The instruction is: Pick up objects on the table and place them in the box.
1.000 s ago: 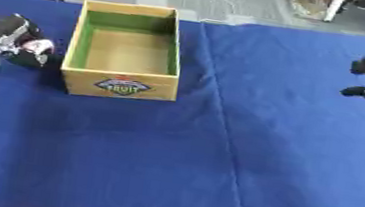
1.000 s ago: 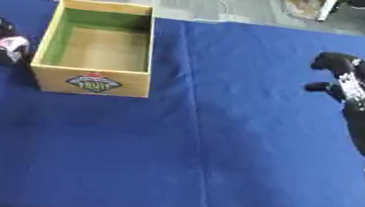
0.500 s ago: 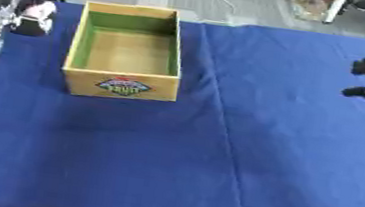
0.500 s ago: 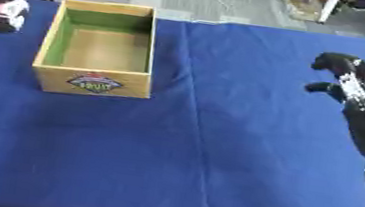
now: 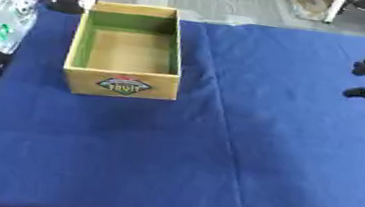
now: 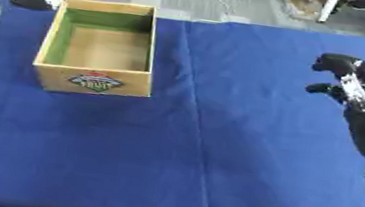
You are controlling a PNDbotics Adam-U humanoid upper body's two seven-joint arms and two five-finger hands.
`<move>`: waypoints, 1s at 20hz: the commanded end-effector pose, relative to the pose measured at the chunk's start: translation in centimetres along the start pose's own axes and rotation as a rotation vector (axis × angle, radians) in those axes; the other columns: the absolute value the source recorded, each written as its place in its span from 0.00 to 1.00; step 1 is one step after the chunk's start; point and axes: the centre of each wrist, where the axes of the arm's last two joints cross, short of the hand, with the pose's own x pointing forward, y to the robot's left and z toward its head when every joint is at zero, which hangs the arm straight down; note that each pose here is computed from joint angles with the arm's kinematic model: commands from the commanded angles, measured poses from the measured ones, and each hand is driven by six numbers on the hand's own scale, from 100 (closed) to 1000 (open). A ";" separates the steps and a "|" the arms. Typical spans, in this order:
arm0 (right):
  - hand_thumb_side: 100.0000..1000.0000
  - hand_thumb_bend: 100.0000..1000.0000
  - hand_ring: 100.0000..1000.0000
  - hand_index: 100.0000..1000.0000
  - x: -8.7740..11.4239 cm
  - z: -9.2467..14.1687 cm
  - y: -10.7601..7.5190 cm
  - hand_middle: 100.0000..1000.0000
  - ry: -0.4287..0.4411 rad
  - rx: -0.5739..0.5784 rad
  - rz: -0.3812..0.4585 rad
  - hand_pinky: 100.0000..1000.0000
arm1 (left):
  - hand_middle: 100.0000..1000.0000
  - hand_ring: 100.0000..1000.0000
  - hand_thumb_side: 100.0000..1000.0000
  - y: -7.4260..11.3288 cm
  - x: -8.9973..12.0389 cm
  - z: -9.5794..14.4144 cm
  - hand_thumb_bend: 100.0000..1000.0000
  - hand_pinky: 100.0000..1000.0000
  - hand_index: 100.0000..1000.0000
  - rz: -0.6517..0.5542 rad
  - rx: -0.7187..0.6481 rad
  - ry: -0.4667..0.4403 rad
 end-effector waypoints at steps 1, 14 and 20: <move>0.57 0.00 0.92 0.75 0.7 -0.5 -0.2 0.62 -0.025 0.012 0.014 0.61 | 0.27 0.41 0.04 -0.3 0.6 -0.7 0.16 0.38 0.46 -0.029 -0.028 -0.011; 0.57 0.00 0.93 0.75 0.7 -0.6 -0.1 0.62 -0.025 0.018 0.012 0.61 | 0.74 0.79 0.24 -4.0 0.4 -0.2 0.84 0.71 0.85 -0.114 -0.193 -0.020; 0.57 0.00 0.93 0.75 0.6 -0.6 -0.1 0.62 -0.025 0.015 0.012 0.61 | 0.86 0.90 0.48 -2.2 0.9 -0.1 0.94 0.82 0.90 -0.156 -0.001 -0.066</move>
